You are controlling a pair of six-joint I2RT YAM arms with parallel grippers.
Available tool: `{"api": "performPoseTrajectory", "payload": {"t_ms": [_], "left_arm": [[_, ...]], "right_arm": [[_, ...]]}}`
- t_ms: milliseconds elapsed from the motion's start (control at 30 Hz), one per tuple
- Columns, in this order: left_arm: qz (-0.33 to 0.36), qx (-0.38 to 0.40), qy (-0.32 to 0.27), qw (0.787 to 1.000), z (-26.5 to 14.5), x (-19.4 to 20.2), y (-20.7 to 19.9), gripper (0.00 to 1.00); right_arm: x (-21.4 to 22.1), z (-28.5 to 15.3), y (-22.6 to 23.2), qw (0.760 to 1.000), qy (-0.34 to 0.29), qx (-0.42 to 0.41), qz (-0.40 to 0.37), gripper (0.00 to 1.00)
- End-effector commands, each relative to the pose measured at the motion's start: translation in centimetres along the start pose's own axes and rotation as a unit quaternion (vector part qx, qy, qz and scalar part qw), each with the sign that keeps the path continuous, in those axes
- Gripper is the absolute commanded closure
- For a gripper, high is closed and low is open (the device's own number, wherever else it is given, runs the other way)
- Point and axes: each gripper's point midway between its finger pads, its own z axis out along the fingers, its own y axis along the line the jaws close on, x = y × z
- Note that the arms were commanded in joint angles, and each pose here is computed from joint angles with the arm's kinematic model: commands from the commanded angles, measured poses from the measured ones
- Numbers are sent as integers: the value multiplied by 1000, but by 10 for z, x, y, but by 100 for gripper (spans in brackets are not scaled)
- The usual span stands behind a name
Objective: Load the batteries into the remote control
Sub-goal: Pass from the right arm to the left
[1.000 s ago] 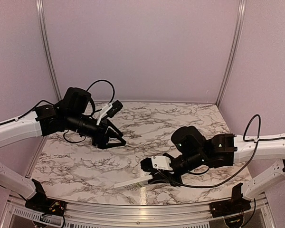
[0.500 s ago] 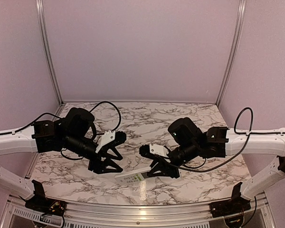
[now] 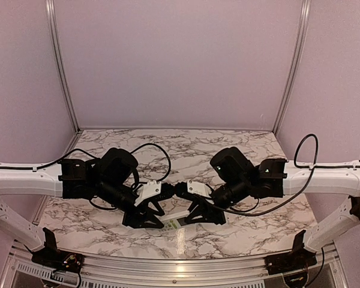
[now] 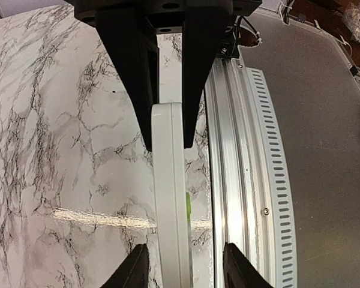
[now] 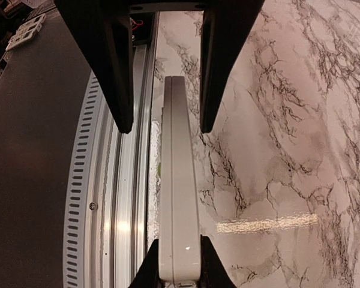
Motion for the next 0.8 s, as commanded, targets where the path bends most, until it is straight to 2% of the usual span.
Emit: {"api": "performPoseTrajectory", "payload": {"t_ms": [0,167,367,533,767], "left_arm": [[-5,-14,-13,1000,6,-14,7,58],[1,-23,-2,1000,11,-10,11,67],[5,-36,13,999,16,-5,15,70],[5,-45,17,999,17,-5,18,54],[4,-49,-48,998,5,-17,13,53]], "right_arm": [[-22,-7,-2,1000,-23,3,-6,100],[-20,-7,-3,1000,-20,4,-6,100],[-20,-6,-3,1000,-20,4,-6,100],[-19,-5,-3,1000,-17,4,-6,100],[-18,-7,-2,1000,-21,5,-9,100]]}}
